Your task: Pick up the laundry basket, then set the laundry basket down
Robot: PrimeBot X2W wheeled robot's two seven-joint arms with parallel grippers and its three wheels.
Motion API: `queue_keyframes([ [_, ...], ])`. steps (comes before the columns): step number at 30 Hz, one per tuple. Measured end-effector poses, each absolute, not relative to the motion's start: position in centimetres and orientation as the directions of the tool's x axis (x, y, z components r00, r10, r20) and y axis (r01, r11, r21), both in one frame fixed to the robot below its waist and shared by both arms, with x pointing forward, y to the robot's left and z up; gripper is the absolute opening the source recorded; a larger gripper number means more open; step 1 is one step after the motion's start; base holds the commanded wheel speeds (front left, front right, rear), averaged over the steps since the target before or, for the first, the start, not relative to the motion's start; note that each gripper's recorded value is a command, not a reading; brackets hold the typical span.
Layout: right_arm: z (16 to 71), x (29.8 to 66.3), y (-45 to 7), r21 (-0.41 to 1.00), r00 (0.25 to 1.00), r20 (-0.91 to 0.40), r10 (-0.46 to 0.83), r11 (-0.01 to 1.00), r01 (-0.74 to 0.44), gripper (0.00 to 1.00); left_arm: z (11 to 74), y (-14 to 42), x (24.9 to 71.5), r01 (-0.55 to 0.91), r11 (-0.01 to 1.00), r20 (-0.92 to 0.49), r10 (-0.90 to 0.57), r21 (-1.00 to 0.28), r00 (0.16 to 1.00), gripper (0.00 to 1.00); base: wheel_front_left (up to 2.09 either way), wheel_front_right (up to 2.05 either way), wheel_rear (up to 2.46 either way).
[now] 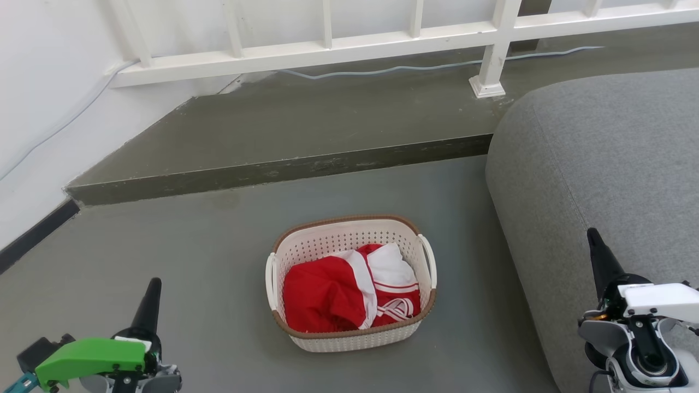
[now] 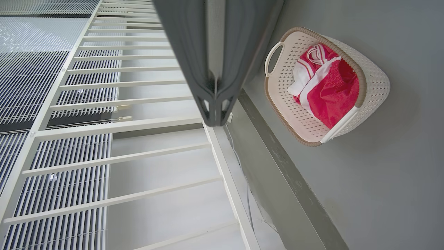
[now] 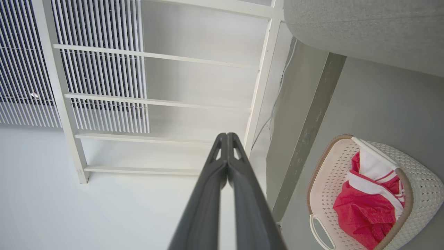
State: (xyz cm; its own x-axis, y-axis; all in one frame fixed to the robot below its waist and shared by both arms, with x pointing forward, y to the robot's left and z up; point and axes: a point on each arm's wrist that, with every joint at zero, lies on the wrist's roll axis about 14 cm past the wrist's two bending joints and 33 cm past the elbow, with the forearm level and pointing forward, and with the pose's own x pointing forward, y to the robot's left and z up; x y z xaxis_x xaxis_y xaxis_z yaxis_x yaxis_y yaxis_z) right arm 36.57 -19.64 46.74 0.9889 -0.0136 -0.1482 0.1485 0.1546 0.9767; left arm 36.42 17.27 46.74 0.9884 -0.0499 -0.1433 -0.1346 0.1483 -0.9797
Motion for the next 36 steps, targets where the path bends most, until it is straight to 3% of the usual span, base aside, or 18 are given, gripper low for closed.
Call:
queue_keyframes([
  [14,47.7,37.2,-20.4,0.995,0.994,-0.102,-0.026,-0.009,0.102,0.00,47.4,18.3,37.0,-0.110,-0.009,-0.110,-0.029,-0.994,0.994,0.00,0.00,0.00,0.00],
  [36,47.9,37.4,-20.5,0.995,0.995,-0.096,-0.029,-0.012,0.096,0.00,47.5,18.4,37.2,-0.106,-0.009,-0.106,-0.025,-0.994,0.994,0.00,0.00,0.00,0.00],
])
